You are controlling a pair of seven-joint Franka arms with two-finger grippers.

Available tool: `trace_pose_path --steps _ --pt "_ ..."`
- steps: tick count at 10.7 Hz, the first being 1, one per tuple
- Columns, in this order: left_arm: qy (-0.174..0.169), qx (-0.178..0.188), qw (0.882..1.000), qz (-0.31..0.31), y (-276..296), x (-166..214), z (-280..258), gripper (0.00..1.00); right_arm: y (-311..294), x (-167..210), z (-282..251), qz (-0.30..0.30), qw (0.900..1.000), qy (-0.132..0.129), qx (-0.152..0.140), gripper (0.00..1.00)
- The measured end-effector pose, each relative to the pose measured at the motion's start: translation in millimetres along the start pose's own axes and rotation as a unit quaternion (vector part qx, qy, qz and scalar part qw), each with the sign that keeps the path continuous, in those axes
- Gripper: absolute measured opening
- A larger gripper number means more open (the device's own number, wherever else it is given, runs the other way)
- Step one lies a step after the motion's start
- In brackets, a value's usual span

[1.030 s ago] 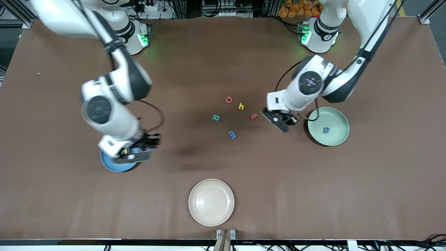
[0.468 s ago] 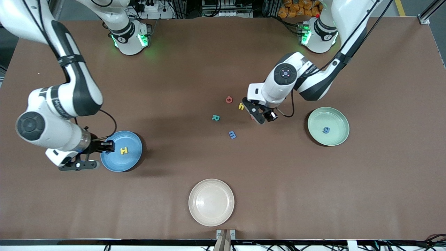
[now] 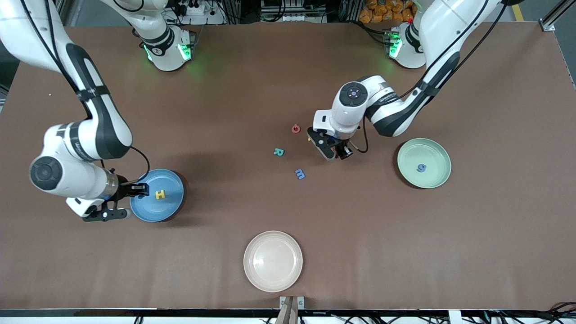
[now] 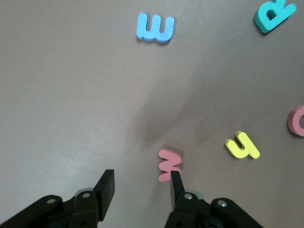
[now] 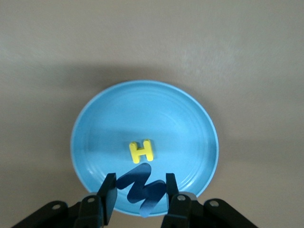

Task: Sort uppercase to blue plate, lowercase to green plate
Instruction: 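Lower the M onto the blue plate and open the right gripper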

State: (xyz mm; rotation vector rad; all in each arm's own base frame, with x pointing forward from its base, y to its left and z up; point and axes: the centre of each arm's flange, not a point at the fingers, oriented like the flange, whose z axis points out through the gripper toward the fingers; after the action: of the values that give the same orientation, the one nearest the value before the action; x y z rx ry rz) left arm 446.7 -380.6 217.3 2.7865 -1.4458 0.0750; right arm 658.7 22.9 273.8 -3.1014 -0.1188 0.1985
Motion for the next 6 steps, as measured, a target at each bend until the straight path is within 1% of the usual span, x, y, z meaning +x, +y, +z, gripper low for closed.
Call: trace_pose_path --steps 2,4,5,6 --pt "0.000 -0.003 1.000 -0.003 13.3 1.9 7.2 0.56 10.5 2.9 29.4 0.005 1.000 -0.002 0.003 0.47" --pt "0.003 -0.001 1.000 -0.006 17.5 1.8 9.1 0.57 8.8 4.3 39.7 0.003 1.000 0.000 0.006 0.68" --pt "0.003 0.002 1.000 -0.003 18.1 0.8 10.2 0.57 6.8 4.9 37.0 0.002 1.000 0.003 0.005 0.81" --pt "0.002 0.005 1.000 0.001 18.4 -0.3 11.5 0.57 4.7 6.1 31.2 0.000 1.000 0.008 0.004 0.93"
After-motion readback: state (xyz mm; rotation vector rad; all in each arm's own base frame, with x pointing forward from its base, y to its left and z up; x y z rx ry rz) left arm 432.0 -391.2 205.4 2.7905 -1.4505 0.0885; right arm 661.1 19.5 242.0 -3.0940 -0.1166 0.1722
